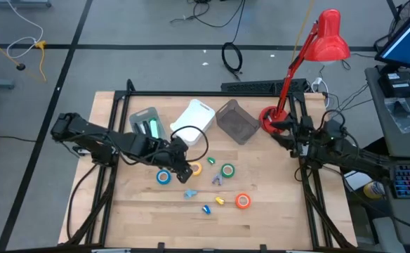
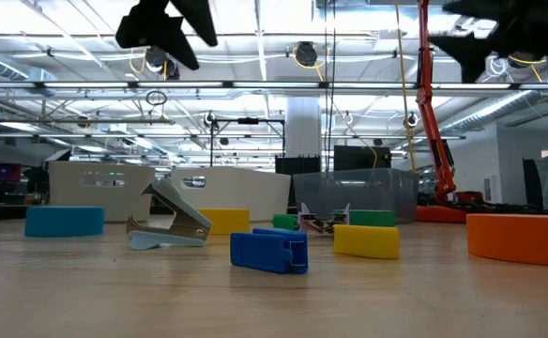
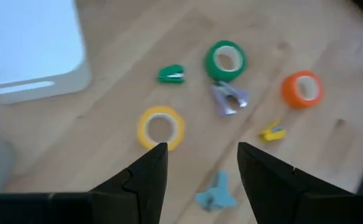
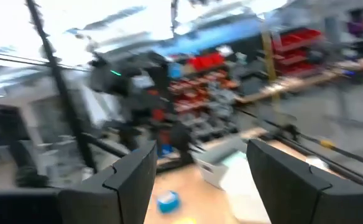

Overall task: Pick and place Stapler, Stapler remover, tape
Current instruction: Put the small green stapler into the gray bin

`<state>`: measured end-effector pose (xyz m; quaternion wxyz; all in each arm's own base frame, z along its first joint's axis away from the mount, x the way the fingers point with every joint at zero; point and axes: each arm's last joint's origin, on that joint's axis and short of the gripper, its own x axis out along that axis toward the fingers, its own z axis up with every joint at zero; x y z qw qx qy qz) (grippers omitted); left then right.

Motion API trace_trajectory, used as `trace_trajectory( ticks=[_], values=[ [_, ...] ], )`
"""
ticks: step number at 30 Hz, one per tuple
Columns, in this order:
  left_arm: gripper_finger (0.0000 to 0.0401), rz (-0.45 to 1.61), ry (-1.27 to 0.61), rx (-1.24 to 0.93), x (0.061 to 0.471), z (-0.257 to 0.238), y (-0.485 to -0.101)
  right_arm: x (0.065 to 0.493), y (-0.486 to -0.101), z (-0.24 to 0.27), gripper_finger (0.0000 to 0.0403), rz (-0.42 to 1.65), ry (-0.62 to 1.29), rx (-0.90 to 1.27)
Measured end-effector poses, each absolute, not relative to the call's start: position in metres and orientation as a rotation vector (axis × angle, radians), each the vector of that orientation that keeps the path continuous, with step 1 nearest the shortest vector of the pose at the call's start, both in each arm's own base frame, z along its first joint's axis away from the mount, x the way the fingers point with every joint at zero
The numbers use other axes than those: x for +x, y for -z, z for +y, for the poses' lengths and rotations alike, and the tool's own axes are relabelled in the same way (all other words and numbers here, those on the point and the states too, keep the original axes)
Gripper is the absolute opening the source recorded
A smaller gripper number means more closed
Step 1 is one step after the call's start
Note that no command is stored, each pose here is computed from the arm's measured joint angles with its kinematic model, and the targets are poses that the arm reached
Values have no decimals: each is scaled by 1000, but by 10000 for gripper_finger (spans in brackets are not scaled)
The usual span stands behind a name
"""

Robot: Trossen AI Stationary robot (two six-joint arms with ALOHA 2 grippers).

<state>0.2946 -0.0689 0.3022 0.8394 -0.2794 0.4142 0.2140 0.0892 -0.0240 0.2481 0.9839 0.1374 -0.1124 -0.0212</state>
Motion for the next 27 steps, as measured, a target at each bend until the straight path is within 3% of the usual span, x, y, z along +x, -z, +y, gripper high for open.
trace_trajectory(
  ticks=[10, 23, 27],
  values=[
    [198, 829, -463, -539, 259, -58, -308, 128, -256, -27, 242, -267, -156, 270],
    [198, 656, -386, -589, 188, -41, -292, 189, -269, -18, 242, -62, -221, 237],
    [198, 639, -370, -581, 171, -37, -286, 211, -274, -14, 242, 70, -162, 211]
  ],
)
